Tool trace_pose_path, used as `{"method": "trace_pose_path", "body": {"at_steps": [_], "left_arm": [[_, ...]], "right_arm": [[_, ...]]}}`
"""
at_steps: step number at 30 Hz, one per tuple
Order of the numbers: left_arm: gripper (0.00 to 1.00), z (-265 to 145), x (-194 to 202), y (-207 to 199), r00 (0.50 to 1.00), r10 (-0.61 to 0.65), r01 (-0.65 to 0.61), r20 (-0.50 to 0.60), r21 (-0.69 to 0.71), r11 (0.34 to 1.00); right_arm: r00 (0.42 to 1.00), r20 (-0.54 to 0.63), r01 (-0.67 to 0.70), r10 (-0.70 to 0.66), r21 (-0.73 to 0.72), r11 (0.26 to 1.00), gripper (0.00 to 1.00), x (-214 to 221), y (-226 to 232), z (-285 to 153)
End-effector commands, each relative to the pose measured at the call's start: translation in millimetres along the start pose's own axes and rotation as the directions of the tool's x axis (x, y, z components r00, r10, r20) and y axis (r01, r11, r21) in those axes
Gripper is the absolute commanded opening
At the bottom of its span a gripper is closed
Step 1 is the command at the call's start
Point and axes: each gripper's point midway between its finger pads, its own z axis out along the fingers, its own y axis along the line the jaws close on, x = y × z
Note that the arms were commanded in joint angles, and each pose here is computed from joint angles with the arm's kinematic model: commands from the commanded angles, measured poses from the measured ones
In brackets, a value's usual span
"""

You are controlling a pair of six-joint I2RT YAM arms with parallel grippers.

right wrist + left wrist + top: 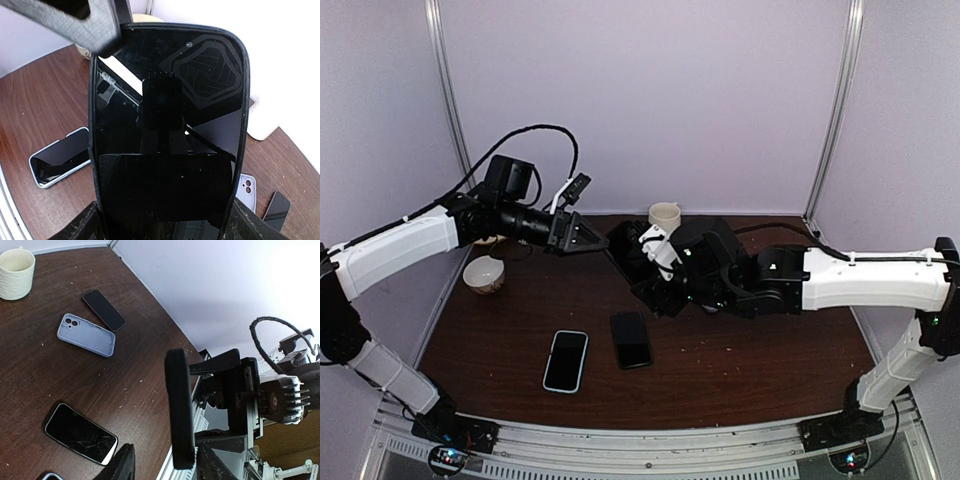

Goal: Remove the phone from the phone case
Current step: Pass from the right arm to the left

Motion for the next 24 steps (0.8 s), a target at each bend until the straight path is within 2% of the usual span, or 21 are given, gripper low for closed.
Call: {"method": "trace_pose_path", "body": {"at_steps": [1,6,14,19,21,22,24], "left_arm": [[0.41,7,-4,-1,1.000,0.015,-0.015,0.006,0.013,1.000],[0.29,8,-4,0,1.000,0.020,-0.020,0.009,0.001,1.000],[0.00,6,-3,22,1.000,0.024,-0.024,-0.007,-0.144,0.989],[0.00,6,-2,23,1.000,0.017,-0.020,-0.020,-0.153,0.988],[0.00,5,-3,23,0.999,0.024,-0.027,-0.021,-0.161,0.987],[0.00,3,-4,22,0.999,0.031,-0.033,-0.018,-0.167,0.985],[0.00,-1,-7,19,0.998,0.057,-0.057,-0.007,-0.173,0.983]], "right_arm": [[0.994,0.103,-0.030,0.029,0.009,1.000,0.42,-37,2,-6],[0.995,0.094,-0.023,0.022,0.003,1.000,0.42,-38,7,-1],[0.995,0.097,-0.027,0.023,0.039,0.999,0.42,-44,7,2],[0.994,0.101,-0.049,0.043,0.057,0.997,0.43,-48,5,3],[0.994,0.094,-0.058,0.053,0.057,0.997,0.49,-49,5,4],[0.994,0.090,-0.064,0.059,0.059,0.996,0.56,-48,5,4],[0.994,0.077,-0.084,0.079,0.065,0.994,0.79,-46,3,3]]}}
